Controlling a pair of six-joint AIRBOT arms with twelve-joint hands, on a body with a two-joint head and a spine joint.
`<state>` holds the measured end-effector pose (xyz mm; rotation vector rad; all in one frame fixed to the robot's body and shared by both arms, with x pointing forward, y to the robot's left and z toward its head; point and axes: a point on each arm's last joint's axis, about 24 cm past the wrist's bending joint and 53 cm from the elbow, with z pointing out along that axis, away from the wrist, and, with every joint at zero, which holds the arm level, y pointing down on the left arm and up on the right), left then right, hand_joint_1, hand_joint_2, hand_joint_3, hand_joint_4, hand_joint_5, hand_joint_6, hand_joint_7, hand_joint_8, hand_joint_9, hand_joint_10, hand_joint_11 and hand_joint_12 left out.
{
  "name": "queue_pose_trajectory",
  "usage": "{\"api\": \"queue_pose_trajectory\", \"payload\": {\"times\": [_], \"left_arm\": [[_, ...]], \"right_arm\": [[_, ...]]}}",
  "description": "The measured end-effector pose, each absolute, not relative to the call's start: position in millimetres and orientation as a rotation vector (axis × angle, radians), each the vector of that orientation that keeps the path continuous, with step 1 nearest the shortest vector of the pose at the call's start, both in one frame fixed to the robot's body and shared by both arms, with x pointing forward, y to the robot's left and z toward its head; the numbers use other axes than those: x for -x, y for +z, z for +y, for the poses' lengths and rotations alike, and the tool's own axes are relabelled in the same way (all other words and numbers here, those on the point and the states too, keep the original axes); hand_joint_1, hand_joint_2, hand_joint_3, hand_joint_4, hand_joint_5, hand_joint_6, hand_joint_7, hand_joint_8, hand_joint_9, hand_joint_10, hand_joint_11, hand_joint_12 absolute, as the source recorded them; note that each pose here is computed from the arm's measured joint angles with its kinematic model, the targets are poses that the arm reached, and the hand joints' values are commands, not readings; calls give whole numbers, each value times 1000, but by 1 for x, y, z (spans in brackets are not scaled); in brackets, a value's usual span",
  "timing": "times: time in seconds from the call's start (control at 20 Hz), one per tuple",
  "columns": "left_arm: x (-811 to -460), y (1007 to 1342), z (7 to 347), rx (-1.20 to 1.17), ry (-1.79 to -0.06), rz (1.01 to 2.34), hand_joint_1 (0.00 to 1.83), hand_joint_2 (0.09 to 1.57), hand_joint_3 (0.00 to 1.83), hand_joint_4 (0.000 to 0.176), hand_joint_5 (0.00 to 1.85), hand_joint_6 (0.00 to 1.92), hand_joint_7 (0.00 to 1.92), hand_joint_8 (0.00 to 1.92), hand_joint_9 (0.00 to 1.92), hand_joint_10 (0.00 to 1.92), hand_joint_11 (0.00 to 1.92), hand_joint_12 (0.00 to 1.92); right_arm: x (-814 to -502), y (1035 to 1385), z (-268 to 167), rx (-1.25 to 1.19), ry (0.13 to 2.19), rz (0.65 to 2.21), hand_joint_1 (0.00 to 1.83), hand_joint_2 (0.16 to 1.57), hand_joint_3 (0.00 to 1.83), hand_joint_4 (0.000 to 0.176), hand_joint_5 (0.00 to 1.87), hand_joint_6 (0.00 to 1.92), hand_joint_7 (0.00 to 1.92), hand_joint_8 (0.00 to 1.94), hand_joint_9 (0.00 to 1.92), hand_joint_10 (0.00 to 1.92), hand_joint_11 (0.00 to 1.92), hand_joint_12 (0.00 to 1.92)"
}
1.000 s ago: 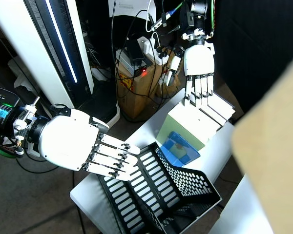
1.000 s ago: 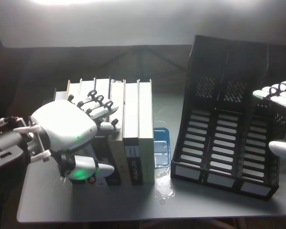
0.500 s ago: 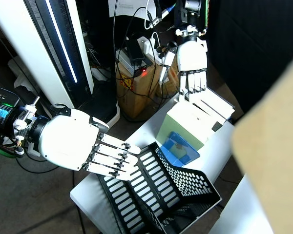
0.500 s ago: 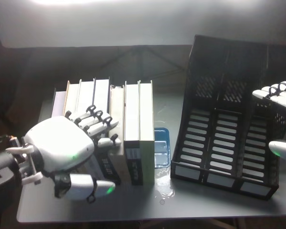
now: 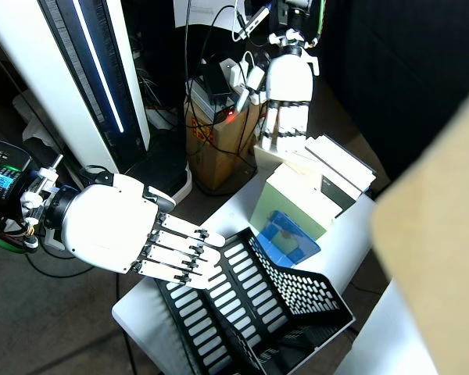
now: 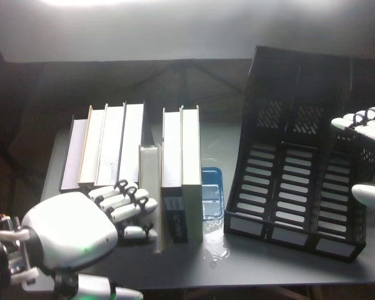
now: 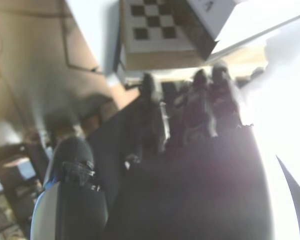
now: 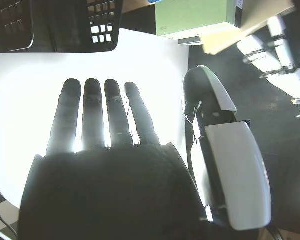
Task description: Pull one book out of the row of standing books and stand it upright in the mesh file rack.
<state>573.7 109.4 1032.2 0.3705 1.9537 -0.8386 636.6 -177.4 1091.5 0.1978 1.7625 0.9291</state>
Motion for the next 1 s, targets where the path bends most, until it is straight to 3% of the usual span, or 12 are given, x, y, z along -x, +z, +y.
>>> {"api": "queue_pose_trajectory", "payload": {"times": [0.15,0.2,0.35,0.45,0.55,0.6,0.7,0.8,0.9,0.95,1.0], "left_arm": [[-560,1023,109,-373,-865,1988,5,1170,4,79,492,0,0,0,0,0,0,0],[-555,1021,107,-374,-879,1996,49,1186,9,51,488,0,0,0,0,0,0,0],[-538,1011,107,-369,-908,2036,7,1205,14,53,503,7,0,0,0,0,0,0],[-530,1006,108,-368,-925,2055,0,1239,23,8,441,0,0,0,0,0,0,0],[-528,1006,107,-357,-938,2060,0,1258,27,12,418,0,0,0,0,0,0,0],[-529,1011,110,-350,-939,2056,0,1263,26,22,408,0,0,0,0,0,0,0],[-534,1027,115,-334,-947,2013,4,1338,17,11,316,2,0,0,0,0,0,0],[-543,1044,121,-310,-950,1958,20,1357,15,15,250,0,0,0,0,0,0,0],[-551,1061,128,-270,-955,1901,73,1384,10,47,93,0,0,0,0,0,0,0],[-553,1068,131,-247,-960,1879,73,1384,10,47,93,0,0,0,0,0,0,0],[-556,1077,136,-228,-953,1839,53,1389,6,18,102,6,0,0,0,0,0,0]], "right_arm": [[-637,1091,-178,-204,929,1765,365,1343,0,0,0,0,0,0,0,0,0,0],[-637,1091,-177,-202,932,1763,347,1340,0,0,0,0,0,0,0,0,0,0],[-637,1090,-178,-205,930,1766,365,1336,0,0,0,0,0,0,0,0,0,0],[-636,1090,-178,-205,930,1768,385,1331,0,0,0,0,0,0,0,0,0,0],[-636,1089,-177,-202,930,1771,378,1332,0,0,0,0,0,0,0,0,0,0],[-636,1089,-177,-200,933,1771,376,1335,0,0,0,0,0,0,0,0,0,0],[-634,1091,-174,-180,936,1774,393,1346,3,0,0,0,0,0,0,0,0,0],[-630,1096,-170,-138,943,1773,370,1348,4,0,0,0,0,0,0,0,0,0],[-626,1112,-156,-73,983,1747,462,1351,1,0,0,0,0,0,0,0,0,0],[-623,1118,-150,-45,1005,1735,462,1351,1,0,0,0,0,0,0,0,0,0],[-620,1125,-140,-7,1037,1720,490,1332,0,0,0,0,0,0,0,0,0,0]]}}
